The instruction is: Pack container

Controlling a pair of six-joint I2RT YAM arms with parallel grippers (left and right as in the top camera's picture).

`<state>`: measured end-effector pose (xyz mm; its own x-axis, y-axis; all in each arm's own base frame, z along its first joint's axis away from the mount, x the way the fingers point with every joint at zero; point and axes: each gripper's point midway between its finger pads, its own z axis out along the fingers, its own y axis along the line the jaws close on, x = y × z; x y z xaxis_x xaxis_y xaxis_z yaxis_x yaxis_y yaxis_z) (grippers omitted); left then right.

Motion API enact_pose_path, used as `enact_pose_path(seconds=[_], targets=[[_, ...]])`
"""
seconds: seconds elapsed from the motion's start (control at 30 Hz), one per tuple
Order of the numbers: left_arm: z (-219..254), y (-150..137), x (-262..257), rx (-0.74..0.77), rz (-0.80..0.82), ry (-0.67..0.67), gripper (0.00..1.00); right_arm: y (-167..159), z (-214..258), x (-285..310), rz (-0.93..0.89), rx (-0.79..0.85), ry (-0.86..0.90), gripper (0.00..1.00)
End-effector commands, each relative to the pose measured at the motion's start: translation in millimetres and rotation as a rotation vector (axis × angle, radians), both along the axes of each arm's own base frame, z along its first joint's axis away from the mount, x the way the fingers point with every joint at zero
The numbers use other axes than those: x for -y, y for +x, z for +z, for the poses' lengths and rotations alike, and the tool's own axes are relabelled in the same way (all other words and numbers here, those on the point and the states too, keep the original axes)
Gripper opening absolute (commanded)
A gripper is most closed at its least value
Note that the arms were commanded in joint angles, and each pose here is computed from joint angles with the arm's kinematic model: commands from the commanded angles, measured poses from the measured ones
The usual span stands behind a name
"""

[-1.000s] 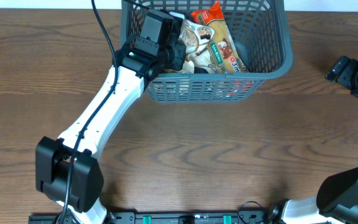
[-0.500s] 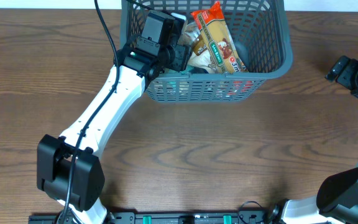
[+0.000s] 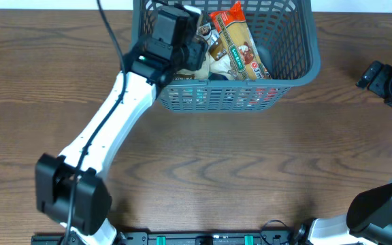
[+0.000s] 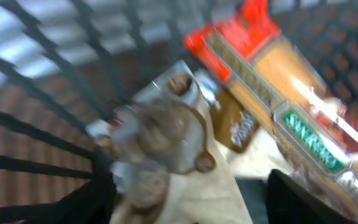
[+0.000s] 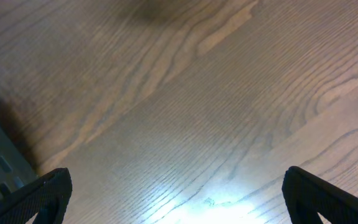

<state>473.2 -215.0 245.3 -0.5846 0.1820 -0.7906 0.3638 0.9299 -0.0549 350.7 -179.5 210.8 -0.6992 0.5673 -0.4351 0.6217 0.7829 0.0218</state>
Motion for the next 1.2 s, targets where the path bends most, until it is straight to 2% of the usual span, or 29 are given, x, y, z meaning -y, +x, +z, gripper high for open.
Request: enact_pose_path(seconds=[0.0,0.17,0.37,1.03,1.17], targets=[[99.6,-4.3,-40.5,0.221,0.114,-0.008,0.7,-1.1,1.2,0.3,-0.012,0.004,0.0,0.99],[157.9,-34.6,-100.3,0.324,0.261,0.004,0.71,-1.1,1.2,0.3,-0.012,0.004,0.0,0.99],[184.6,-86.2,-157.4,0.331,0.375,0.064,0.7,-1.1,1.2,0.3,-0.012,0.004,0.0,0.99],[169.7,-238.6,-214.4,0.156,0.466,0.121,0.7,-1.1,1.2,0.3,-0.012,0.004,0.0,0.99],[151.0,-263.5,-231.8,0.066,0.571,0.128,0.71,-1.1,1.2,0.3,-0.012,0.004,0.0,0.99]])
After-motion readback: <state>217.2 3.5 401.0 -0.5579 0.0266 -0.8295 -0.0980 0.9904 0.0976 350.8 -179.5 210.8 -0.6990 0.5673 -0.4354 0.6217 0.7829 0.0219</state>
